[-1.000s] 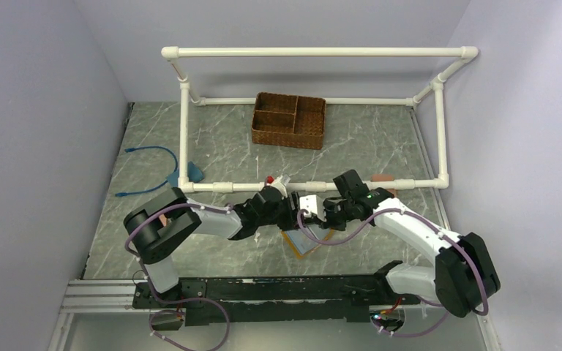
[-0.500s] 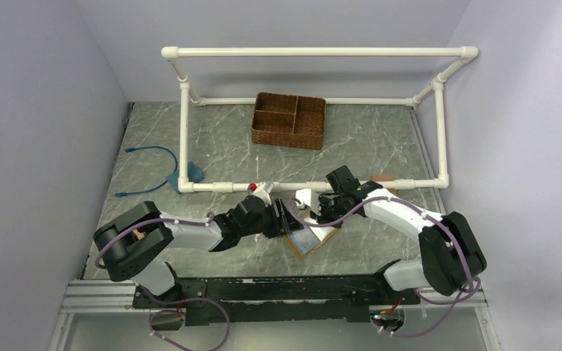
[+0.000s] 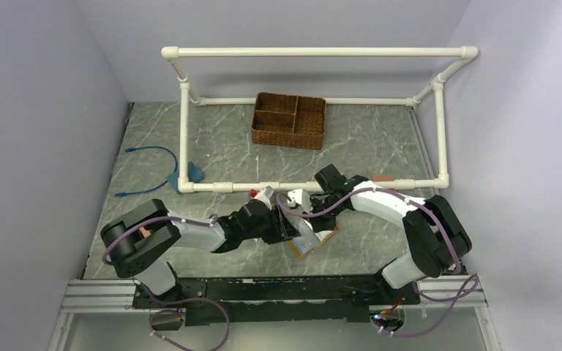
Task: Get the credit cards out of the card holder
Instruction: Open the card holder at the center of the board, then remove the credit card from the card holder.
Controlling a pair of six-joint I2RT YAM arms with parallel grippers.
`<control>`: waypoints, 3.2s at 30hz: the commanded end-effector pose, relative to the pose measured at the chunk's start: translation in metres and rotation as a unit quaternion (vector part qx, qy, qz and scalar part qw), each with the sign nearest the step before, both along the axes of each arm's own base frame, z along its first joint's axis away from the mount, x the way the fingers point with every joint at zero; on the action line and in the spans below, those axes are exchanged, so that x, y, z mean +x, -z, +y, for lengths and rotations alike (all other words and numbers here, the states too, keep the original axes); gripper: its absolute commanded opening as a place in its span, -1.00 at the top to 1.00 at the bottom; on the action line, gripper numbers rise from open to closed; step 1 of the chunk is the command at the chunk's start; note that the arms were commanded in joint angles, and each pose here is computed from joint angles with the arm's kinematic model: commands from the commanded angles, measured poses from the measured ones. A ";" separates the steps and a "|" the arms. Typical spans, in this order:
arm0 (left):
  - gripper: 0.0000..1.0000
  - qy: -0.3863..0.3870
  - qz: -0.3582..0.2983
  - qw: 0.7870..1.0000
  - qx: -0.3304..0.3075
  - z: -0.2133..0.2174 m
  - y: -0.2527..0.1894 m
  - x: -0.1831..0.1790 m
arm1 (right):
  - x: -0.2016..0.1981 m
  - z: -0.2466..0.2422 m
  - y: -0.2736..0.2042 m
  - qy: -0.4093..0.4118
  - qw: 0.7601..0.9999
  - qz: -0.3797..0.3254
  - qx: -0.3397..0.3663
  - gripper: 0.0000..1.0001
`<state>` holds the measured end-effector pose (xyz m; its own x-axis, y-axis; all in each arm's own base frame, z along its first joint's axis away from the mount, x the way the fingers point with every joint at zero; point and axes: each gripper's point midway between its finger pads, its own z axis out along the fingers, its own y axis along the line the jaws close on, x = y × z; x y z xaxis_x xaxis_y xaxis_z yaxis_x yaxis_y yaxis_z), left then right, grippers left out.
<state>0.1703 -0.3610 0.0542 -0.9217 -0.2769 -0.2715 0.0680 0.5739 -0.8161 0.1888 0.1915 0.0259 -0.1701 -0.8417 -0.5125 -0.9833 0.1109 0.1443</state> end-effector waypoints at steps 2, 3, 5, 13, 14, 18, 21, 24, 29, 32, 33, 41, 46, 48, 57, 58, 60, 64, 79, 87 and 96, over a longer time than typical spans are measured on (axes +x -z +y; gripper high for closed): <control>0.08 -0.012 0.011 1.000 0.010 -0.006 -0.001 0.005 | 0.005 0.006 -0.007 0.019 1.000 0.011 0.000 1.00; 0.07 -0.012 0.011 1.000 0.009 -0.006 -0.002 0.006 | 0.005 0.006 -0.006 0.020 1.000 0.014 0.000 1.00; 0.05 -0.008 0.010 1.000 0.007 -0.008 -0.002 0.006 | 0.003 0.007 -0.005 0.021 1.000 0.021 -0.001 1.00; 0.03 0.009 0.002 1.000 -0.013 -0.018 -0.006 0.006 | -0.005 0.012 -0.005 0.007 0.999 0.040 0.004 1.00; 0.04 0.011 0.001 1.000 -0.013 -0.019 -0.006 0.006 | -0.007 0.013 -0.006 0.004 0.999 0.042 0.006 1.00; 0.07 0.006 -0.016 0.999 -0.031 -0.017 -0.016 0.008 | -0.014 0.019 -0.009 -0.006 0.998 0.058 0.016 1.00; 0.09 0.000 -0.036 0.998 -0.044 -0.014 -0.027 0.010 | -0.019 0.024 -0.012 -0.013 0.997 0.070 0.025 1.00; 0.09 -0.001 -0.046 0.998 -0.046 -0.011 -0.032 0.010 | -0.022 0.029 -0.015 -0.017 0.996 0.079 0.033 1.00; 0.09 0.017 -0.059 0.996 -0.070 -0.018 -0.038 0.008 | -0.024 0.033 -0.021 -0.018 0.995 0.088 0.044 1.00; 0.09 0.020 -0.058 0.995 -0.081 -0.020 -0.036 0.007 | -0.020 0.033 -0.025 -0.012 0.996 0.080 0.047 1.00; 0.09 0.018 -0.056 0.995 -0.083 -0.020 -0.035 0.007 | -0.019 0.033 -0.027 -0.010 0.996 0.078 0.049 1.00; 0.10 0.023 -0.056 0.994 -0.090 -0.027 -0.033 0.010 | 0.007 0.017 -0.034 0.048 0.997 0.041 0.047 1.00; 0.15 0.019 -0.041 0.997 -0.062 -0.030 -0.023 0.015 | 0.017 0.008 -0.030 0.073 0.996 0.035 0.036 0.98; 0.16 0.018 -0.031 0.998 -0.044 -0.029 -0.015 0.015 | 0.015 0.010 -0.031 0.070 0.996 0.042 0.041 0.98; 0.72 0.026 -0.021 0.999 -0.009 -0.032 0.003 0.017 | 0.007 0.018 -0.036 0.067 0.993 0.071 0.060 0.96; 0.85 0.026 -0.026 0.999 -0.009 -0.032 0.002 0.018 | 0.006 0.019 -0.038 0.067 0.993 0.074 0.065 0.96; 1.00 0.025 -0.037 0.999 -0.006 -0.026 0.001 0.017 | 0.004 0.023 -0.044 0.065 0.991 0.087 0.082 0.94; 1.00 0.032 -0.084 0.996 -0.002 -0.015 -0.009 0.016 | -0.008 0.035 -0.059 0.057 0.982 0.130 0.125 0.88; 1.00 0.039 -0.193 0.980 -0.037 0.008 -0.034 0.017 | -0.021 0.049 -0.049 0.094 0.943 0.277 0.157 0.87; 1.00 0.046 -0.261 0.962 -0.066 0.022 -0.062 0.016 | -0.002 0.041 -0.052 0.135 0.930 0.286 0.186 0.85; 1.00 0.077 -0.301 0.945 -0.097 0.013 -0.084 0.015 | -0.001 0.045 -0.064 0.118 0.929 0.269 0.223 0.73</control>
